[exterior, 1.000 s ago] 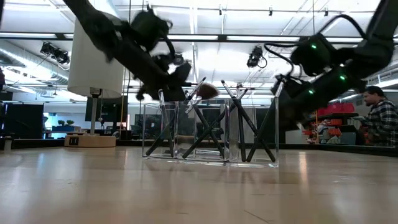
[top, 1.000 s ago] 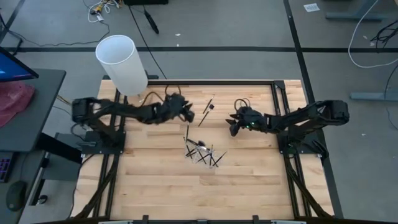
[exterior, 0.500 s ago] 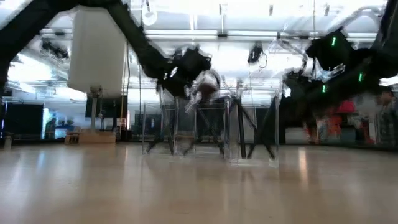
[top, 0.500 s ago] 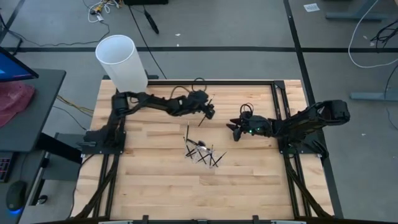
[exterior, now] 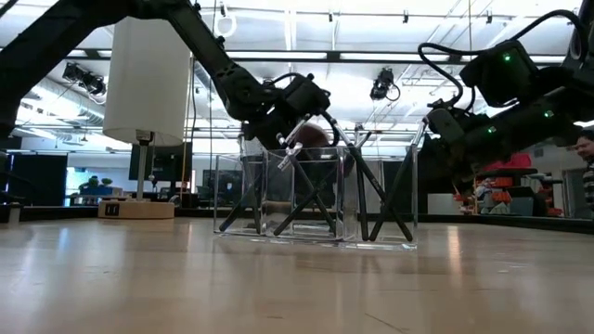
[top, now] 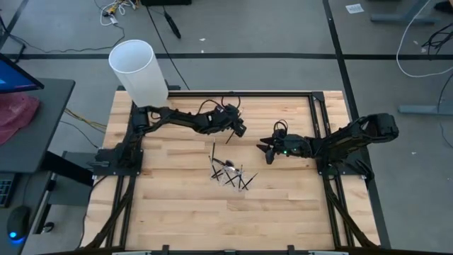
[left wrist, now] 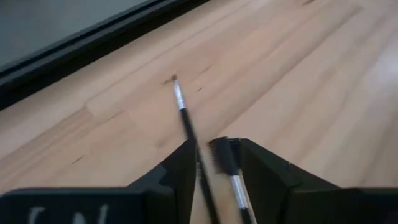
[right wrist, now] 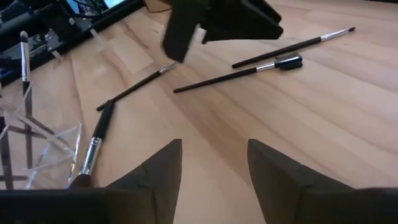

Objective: Put items in baskets/containers
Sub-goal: Put the black eyeshadow brush into the transparent organizer

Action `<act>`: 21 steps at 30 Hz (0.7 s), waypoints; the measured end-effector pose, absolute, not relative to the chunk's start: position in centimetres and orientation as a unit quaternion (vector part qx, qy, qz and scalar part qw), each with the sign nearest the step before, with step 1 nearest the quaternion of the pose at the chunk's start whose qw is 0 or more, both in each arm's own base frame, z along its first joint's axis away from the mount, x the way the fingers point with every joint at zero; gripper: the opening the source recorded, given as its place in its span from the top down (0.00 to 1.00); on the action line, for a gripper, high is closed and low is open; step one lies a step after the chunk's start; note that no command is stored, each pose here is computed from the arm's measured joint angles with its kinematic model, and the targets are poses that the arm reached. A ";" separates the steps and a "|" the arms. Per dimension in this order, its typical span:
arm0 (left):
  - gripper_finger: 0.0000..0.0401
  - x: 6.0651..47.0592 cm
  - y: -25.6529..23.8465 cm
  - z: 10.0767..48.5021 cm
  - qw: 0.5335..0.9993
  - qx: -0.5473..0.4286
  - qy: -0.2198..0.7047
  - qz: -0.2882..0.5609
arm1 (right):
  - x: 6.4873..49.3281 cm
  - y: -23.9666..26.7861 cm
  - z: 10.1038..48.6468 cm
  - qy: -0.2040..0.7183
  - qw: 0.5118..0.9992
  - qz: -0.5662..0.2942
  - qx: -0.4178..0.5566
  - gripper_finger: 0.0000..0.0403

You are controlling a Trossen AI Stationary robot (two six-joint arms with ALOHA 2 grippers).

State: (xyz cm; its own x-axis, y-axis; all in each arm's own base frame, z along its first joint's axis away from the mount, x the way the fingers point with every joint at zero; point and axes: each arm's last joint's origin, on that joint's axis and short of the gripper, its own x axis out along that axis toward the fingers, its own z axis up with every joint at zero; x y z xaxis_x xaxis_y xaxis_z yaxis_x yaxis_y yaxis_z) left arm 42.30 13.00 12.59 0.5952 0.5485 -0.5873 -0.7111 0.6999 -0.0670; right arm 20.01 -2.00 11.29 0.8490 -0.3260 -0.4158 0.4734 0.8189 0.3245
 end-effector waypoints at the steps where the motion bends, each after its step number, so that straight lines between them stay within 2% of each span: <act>1: 0.69 42.3 12.6 12.9 0.882 -0.141 0.276 0.354 | 20.0 -2.0 11.3 0.173 0.937 -0.212 0.215 0.54; 7: 0.71 41.6 10.7 14.2 0.873 -0.091 0.311 0.364 | 20.0 -2.0 11.3 0.167 0.930 -0.221 0.243 0.54; 13: 0.71 40.9 10.5 16.0 0.873 -0.089 0.308 0.366 | 20.3 -2.4 11.5 0.160 0.922 -0.231 0.265 0.54; 18: 0.71 39.9 7.8 19.2 0.863 -0.034 0.307 0.401 | 22.4 -3.5 13.3 0.160 0.924 -0.243 0.249 0.54; 21: 0.71 39.0 5.9 19.7 0.848 -0.015 0.335 0.410 | 23.7 -4.8 14.7 0.165 0.921 -0.262 0.236 0.54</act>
State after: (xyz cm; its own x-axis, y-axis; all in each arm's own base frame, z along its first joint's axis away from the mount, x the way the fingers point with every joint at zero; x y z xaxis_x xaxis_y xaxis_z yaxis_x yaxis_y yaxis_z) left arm 39.00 5.94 19.72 0.4396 0.6848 -0.5812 -0.7056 0.6637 0.2483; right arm 23.74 -4.75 14.68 0.8085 -0.4051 -0.4268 0.5603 0.7517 0.3479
